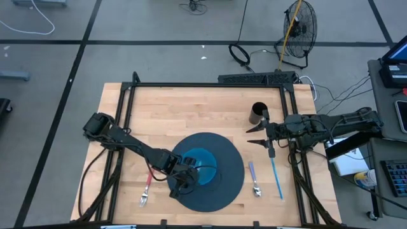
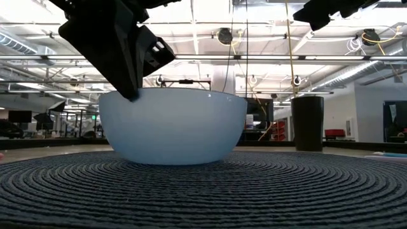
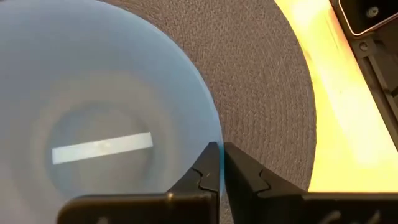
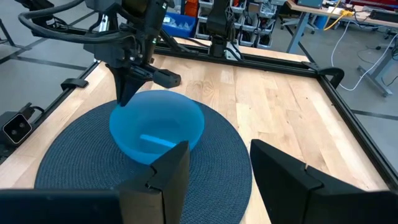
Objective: Pick & Place Utensil
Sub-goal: Put the blue bowl on the blue mat, then put the pink fork into the blue bowl on the blue mat
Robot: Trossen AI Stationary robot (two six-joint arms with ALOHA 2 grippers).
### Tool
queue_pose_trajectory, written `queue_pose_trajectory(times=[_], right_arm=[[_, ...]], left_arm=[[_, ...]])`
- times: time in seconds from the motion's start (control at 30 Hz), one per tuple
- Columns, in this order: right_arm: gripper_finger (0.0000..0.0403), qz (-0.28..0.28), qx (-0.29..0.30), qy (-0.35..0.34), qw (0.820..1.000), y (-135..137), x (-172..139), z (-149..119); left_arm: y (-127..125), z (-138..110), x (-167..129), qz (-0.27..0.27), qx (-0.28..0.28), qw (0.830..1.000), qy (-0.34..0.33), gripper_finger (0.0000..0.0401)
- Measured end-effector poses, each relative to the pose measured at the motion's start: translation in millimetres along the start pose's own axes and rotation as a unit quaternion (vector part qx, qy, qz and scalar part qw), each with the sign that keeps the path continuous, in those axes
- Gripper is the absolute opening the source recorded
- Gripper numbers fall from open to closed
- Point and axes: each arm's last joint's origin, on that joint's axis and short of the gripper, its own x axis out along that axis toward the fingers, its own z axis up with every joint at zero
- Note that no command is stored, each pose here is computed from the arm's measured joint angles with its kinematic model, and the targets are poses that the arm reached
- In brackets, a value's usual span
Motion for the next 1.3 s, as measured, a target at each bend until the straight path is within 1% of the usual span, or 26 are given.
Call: queue_pose_trajectory(times=[0.13,0.37,0.73,0.93,1.03,1.13,1.3], right_arm=[[0.0164,0.0,0.0,0.0,1.0,0.0,0.1,0.0],[0.0164,0.0,0.0,0.0,1.0,0.0,0.1,0.0],[0.0164,0.0,0.0,0.0,1.0,0.0,0.0,0.1],[0.0165,0.0,0.0,0.0,1.0,0.0,0.1,0.0],[0.0164,0.0,0.0,0.0,1.0,0.0,0.0,0.1],[0.0165,0.0,0.0,0.0,1.0,0.0,0.0,0.0],[0.0164,0.0,0.0,0.0,1.0,0.0,0.1,0.0]], left_arm=[[-0.6,0.7,0.0,-0.001,0.001,1.0,-0.004,0.0007],[-1.6,1.2,0.0,-0.02,0.001,1.0,-0.005,0.0044],[-3.2,1.0,0.0,-0.04,-0.002,0.999,-0.003,0.0048],[-2.9,1.1,0.0,-0.034,-0.002,0.999,-0.003,0.0049],[-2.0,1.2,0.1,-0.017,0.001,1.0,-0.005,0.0051],[-1.4,1.2,0.1,-0.009,0.001,1.0,-0.006,0.0066],[-1.5,1.2,0.1,-0.01,0.0,1.0,-0.006,0.0107]])
